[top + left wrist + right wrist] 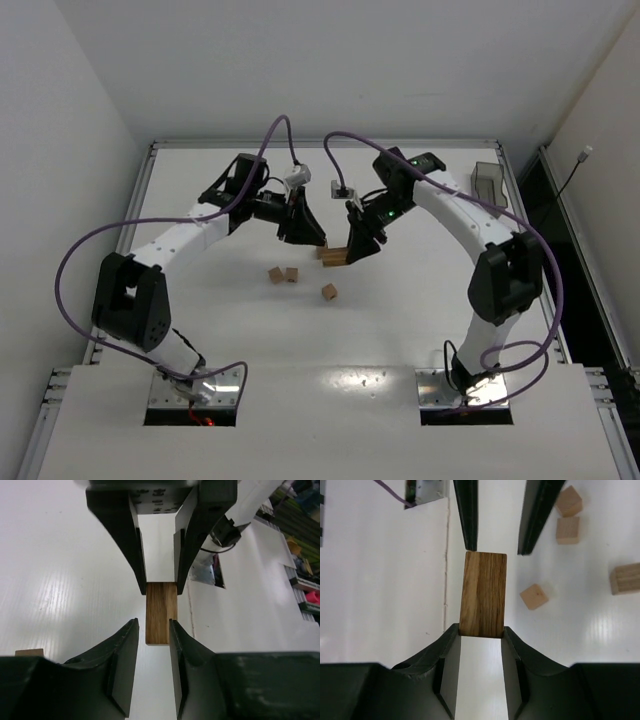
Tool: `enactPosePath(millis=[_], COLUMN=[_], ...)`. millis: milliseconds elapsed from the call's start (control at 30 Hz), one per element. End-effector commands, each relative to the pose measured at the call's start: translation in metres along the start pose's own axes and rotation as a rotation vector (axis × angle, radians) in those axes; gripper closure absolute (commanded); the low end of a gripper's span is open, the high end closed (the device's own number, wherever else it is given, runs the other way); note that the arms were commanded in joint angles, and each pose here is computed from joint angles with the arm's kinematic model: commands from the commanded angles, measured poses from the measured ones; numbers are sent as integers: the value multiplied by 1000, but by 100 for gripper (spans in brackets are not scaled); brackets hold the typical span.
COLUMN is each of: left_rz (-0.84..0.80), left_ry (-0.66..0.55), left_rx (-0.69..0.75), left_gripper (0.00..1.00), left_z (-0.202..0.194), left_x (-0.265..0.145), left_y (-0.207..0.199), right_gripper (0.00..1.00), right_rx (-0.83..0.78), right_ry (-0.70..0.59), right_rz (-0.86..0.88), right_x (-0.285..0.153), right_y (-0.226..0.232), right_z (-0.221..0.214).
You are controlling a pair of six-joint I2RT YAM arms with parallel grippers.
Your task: Build the wood block tower
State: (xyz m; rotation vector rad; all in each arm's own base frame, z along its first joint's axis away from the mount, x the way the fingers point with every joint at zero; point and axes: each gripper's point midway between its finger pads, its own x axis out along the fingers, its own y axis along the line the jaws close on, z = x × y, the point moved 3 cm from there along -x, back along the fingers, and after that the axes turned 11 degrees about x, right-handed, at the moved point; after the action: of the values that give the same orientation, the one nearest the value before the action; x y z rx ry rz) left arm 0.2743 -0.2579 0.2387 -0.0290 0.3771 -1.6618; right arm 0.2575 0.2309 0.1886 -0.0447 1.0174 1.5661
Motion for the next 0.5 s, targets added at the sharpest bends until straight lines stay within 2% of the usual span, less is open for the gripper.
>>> enactPosePath(millis=[0, 67, 133, 200, 267, 333, 367, 467], left_rz=[54, 115, 217, 302, 453, 558, 628, 734], left_ry=[-59, -61, -46, -51, -45, -24, -7, 12], left_rx=[108, 121, 36, 3, -77, -146, -166, -226], left_gripper=[73, 72, 72, 69, 67, 66, 66, 66], left_z=[22, 26, 14, 15, 8, 0, -3, -13], left_x=[-4, -10, -19, -34, -55, -73, -81, -98], left_y=[-9, -7, 5, 10, 28, 39, 46, 56], right_gripper=[100, 100, 100, 100, 100, 100, 100, 100], right_rx=[-101, -120, -143, -156, -193, -214, -245, -258], right_ry=[-58, -71, -68, -7, 54, 168, 186, 329], right_rz=[-125, -208, -292, -418, -549, -583, -607, -653], right_x=[-30, -42, -51, -60, -76, -80, -86, -91], right_y=[7, 4, 0, -13, -21, -31, -31, -42], right_z=[23, 29, 33, 28, 33, 26, 36, 35])
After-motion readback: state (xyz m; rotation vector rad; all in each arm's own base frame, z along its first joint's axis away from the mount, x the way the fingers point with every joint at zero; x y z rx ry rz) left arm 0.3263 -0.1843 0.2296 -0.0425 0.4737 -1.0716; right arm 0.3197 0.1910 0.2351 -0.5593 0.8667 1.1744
